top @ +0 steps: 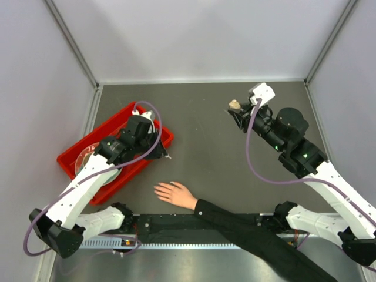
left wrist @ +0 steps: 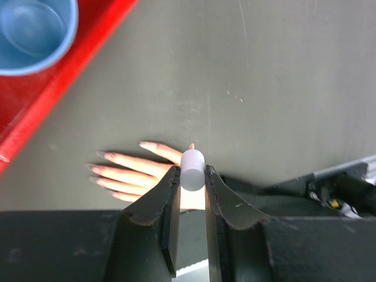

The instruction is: Paint the nails

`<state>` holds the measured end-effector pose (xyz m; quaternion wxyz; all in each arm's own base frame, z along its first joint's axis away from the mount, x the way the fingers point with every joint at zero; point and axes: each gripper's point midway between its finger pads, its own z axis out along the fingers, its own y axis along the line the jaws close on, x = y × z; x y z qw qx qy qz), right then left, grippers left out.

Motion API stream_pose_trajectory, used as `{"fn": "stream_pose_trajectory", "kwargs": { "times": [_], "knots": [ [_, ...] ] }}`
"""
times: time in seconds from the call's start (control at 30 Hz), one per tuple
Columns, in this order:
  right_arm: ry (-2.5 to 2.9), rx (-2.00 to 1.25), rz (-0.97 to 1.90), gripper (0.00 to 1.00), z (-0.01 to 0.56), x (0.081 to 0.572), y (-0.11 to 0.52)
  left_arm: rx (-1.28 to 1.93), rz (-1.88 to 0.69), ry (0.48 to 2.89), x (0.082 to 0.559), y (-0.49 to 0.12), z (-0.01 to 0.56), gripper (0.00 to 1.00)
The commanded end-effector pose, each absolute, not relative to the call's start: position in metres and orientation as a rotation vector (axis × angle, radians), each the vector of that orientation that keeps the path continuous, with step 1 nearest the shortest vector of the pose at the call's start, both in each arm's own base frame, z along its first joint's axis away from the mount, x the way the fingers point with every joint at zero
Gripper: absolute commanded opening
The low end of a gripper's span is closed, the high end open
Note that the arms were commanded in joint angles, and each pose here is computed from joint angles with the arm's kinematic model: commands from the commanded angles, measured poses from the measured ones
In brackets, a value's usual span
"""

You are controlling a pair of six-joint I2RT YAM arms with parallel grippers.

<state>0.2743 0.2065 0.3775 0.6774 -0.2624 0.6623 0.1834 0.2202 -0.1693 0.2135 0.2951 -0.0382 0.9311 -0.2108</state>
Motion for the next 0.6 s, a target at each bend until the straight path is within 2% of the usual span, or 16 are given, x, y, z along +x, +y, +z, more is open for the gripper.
{"fn": "stream_pose_trajectory", "kwargs": {
  "times": [0.0,0.27,0.57],
  "knots": [
    [1.347,-0.538,0.439,0.0,0.438,0.267,0.2,-0.157,-0.667,2.467,0.214,-0.177,0.221,0.0],
    [1.332,-0.536,0.467,0.0,0.467,0.257,0.197,-0.251,-0.527,2.5,0.202,-0.15,0.17,0.0],
    [1.361,-0.528,0.481,0.0,0.466,0.262,0.202,-0.341,-0.48,2.498,0.193,-0.136,0.138,0.0]
  ]
}}
